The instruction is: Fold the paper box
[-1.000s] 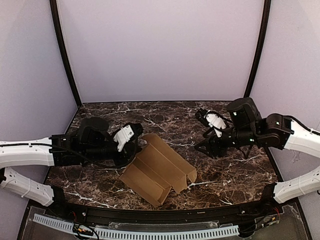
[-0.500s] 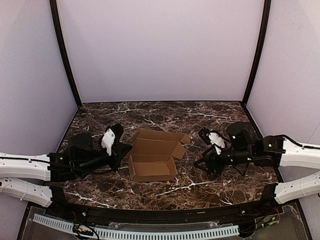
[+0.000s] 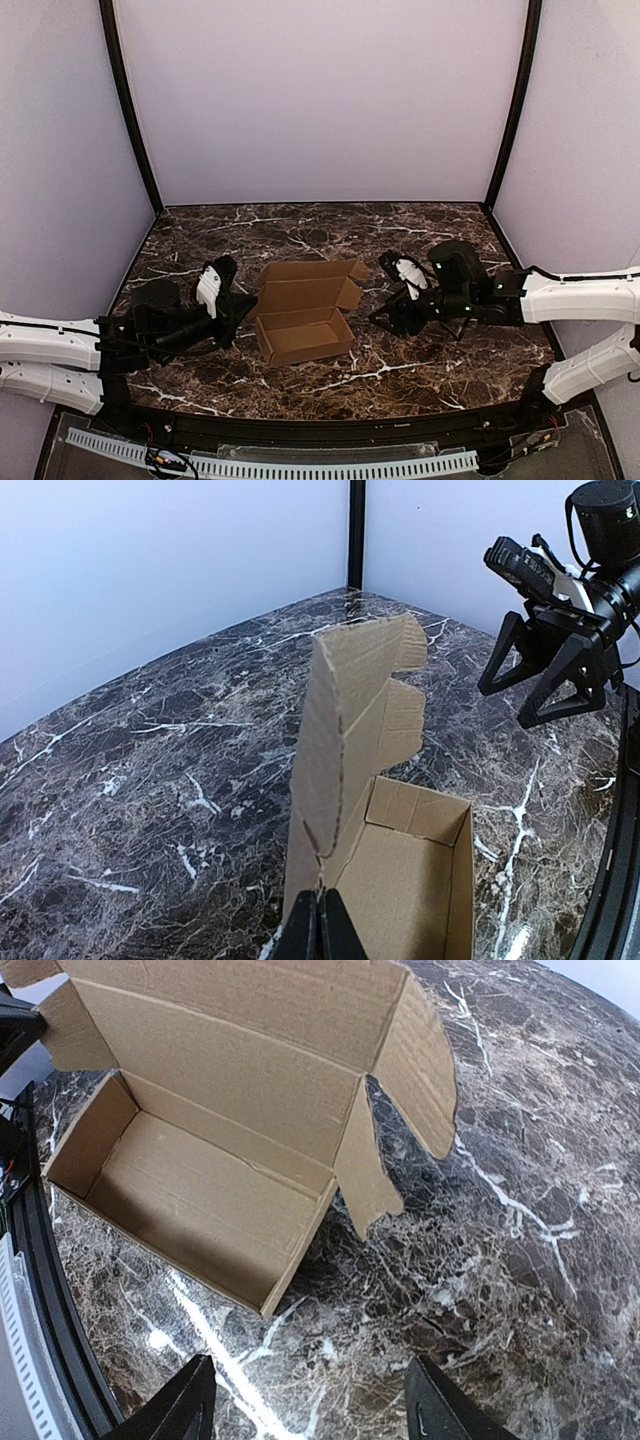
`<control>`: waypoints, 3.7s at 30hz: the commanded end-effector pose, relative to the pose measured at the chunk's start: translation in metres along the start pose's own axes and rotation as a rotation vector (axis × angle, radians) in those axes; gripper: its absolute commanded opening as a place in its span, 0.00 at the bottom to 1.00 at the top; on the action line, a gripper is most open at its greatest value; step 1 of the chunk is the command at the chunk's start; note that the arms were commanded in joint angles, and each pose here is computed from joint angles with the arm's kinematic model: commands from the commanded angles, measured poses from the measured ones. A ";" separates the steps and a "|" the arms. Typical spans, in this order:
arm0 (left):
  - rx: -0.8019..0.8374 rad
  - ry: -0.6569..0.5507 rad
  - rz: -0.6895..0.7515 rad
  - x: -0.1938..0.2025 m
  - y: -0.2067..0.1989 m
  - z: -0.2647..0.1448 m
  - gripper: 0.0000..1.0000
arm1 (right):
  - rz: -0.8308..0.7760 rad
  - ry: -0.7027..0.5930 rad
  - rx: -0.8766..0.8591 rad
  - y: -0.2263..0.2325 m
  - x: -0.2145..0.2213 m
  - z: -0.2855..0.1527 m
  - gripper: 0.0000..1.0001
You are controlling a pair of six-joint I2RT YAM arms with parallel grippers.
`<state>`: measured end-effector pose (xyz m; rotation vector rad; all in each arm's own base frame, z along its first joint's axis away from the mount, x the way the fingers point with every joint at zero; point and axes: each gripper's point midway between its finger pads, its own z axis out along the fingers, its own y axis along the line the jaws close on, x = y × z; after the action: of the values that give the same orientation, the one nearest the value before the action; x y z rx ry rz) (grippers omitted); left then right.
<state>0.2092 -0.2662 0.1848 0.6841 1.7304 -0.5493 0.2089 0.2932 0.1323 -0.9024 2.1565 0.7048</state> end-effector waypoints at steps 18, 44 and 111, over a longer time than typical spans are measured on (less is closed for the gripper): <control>-0.013 -0.009 -0.022 0.005 0.008 0.002 0.00 | -0.071 -0.146 -0.160 -0.017 -0.043 0.041 0.58; 0.014 -0.007 -0.055 0.007 0.005 0.000 0.00 | -0.071 -0.155 -0.206 -0.016 -0.048 0.063 0.11; 0.143 0.421 -0.058 0.034 -0.012 0.013 0.01 | -0.275 0.021 -0.021 0.005 -0.004 0.029 0.00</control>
<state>0.1989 -0.2732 0.1389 0.9065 2.1400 -0.5946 0.2163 0.3124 0.1186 -1.1868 1.9931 0.6328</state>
